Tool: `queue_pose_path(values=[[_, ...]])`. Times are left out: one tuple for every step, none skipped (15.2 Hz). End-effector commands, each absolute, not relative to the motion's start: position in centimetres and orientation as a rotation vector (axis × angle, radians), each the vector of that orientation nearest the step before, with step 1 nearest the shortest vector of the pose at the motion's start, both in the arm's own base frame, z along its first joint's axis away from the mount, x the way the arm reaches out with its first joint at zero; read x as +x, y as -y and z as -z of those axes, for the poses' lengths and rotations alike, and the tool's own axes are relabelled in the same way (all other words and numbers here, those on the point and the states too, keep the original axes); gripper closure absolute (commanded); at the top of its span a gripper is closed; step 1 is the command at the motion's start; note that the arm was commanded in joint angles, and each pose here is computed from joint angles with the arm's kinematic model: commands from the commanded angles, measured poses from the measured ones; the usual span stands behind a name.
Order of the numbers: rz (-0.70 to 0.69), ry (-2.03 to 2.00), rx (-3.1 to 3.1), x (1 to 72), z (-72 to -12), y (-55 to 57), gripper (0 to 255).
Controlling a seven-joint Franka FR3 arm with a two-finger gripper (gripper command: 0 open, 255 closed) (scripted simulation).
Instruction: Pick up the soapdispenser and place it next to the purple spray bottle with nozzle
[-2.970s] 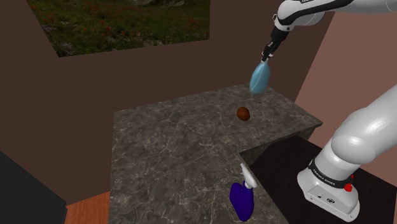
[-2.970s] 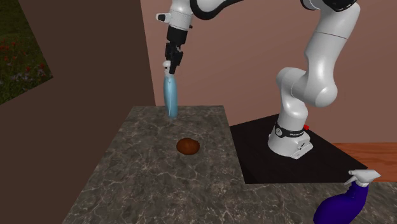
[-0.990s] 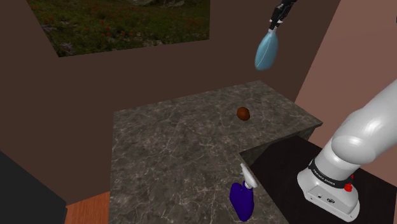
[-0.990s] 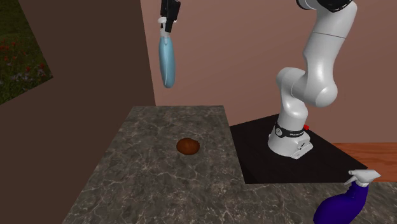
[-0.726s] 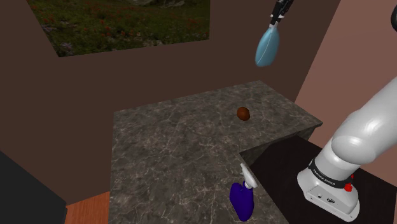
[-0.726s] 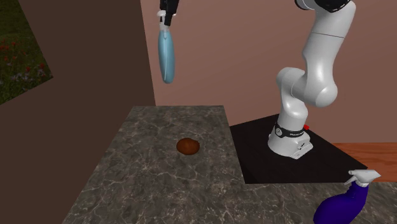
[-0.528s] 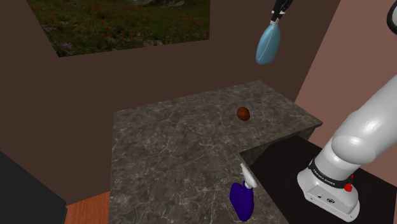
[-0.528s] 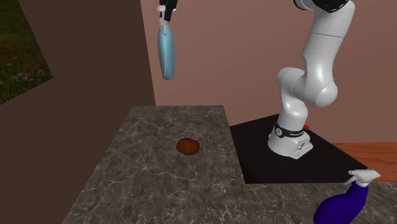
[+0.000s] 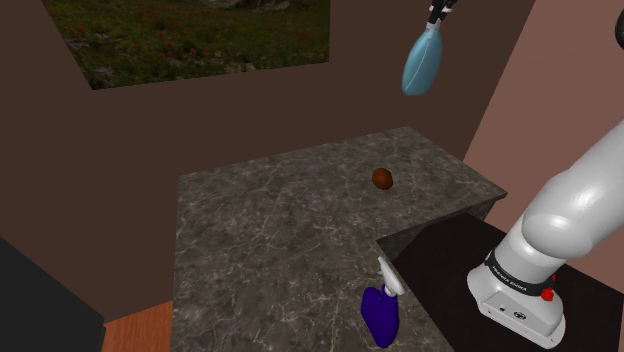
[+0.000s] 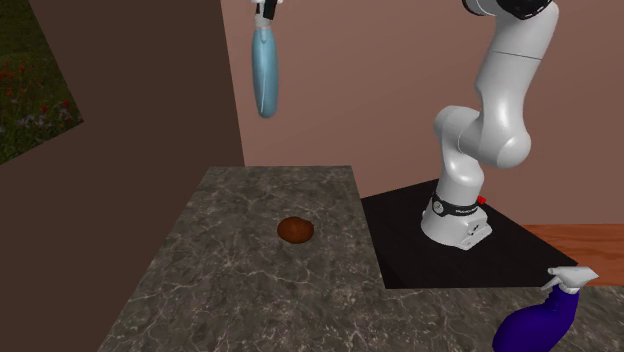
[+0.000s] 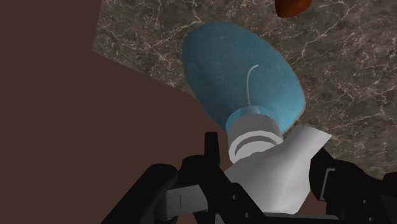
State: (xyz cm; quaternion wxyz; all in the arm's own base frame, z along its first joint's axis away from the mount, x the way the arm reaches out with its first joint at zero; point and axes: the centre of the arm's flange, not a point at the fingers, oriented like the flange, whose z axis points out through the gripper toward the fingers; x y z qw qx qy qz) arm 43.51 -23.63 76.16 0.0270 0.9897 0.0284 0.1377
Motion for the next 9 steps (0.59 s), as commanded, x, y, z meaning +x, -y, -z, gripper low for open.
queue_pose_path(values=[[-0.426,-0.086,3.056,42.3,-76.3,21.1,255],[-0.426,-0.086,3.056,41.7,-76.3,19.9,255],[-0.426,-0.086,3.056,41.2,-76.3,18.7,255],[-0.426,-0.086,3.056,40.6,-76.3,17.5,255],[-0.426,-0.086,3.056,40.1,-76.3,16.3,255],[-0.426,-0.086,3.056,39.5,-76.3,15.1,255],[-0.426,-0.086,3.056,39.0,-76.3,13.9,255],[-0.426,-0.086,3.056,38.4,-76.3,12.7,255],[-0.426,-0.086,3.056,37.9,-76.3,11.5,255]])
